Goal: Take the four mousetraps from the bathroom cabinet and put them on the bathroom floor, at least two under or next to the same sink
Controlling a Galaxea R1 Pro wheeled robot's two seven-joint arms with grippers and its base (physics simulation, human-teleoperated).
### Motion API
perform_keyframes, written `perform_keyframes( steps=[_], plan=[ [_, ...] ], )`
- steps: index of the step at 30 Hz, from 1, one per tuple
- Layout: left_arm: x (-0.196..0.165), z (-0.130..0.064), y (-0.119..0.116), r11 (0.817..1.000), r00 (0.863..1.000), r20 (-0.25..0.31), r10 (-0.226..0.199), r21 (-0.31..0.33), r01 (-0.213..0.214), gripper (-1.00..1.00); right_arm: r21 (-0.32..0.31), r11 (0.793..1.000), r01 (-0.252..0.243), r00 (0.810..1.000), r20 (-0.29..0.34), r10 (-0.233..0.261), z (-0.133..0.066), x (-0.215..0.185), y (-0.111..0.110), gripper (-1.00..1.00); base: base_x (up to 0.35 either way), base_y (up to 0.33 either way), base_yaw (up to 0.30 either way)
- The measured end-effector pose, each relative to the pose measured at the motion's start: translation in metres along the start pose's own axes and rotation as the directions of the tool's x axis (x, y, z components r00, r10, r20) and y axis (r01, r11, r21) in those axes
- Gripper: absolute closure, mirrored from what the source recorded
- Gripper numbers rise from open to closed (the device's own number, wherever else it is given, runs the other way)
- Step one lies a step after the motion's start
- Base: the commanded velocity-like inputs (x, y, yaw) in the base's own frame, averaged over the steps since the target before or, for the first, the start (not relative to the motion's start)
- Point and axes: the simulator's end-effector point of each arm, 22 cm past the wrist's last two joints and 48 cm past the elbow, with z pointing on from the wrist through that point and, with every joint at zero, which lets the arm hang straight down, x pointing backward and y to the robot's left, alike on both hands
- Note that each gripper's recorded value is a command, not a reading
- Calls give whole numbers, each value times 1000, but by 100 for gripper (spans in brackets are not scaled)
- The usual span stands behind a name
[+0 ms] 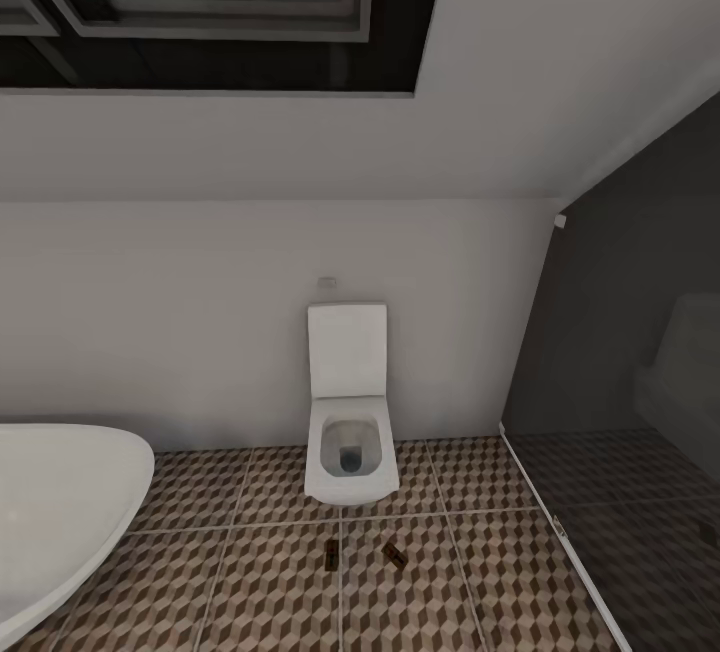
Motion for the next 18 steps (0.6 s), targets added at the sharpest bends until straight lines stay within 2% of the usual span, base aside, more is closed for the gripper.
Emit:
perform_keyframes(
  steps=[18],
  plan=[
    [-2, 0, -1, 1000, 1000, 6, 1, 2, -1, -100, -4, 1000, 2, 1000, 0, -2, 0, 0, 2, -100, 0, 0, 0]
  ],
)
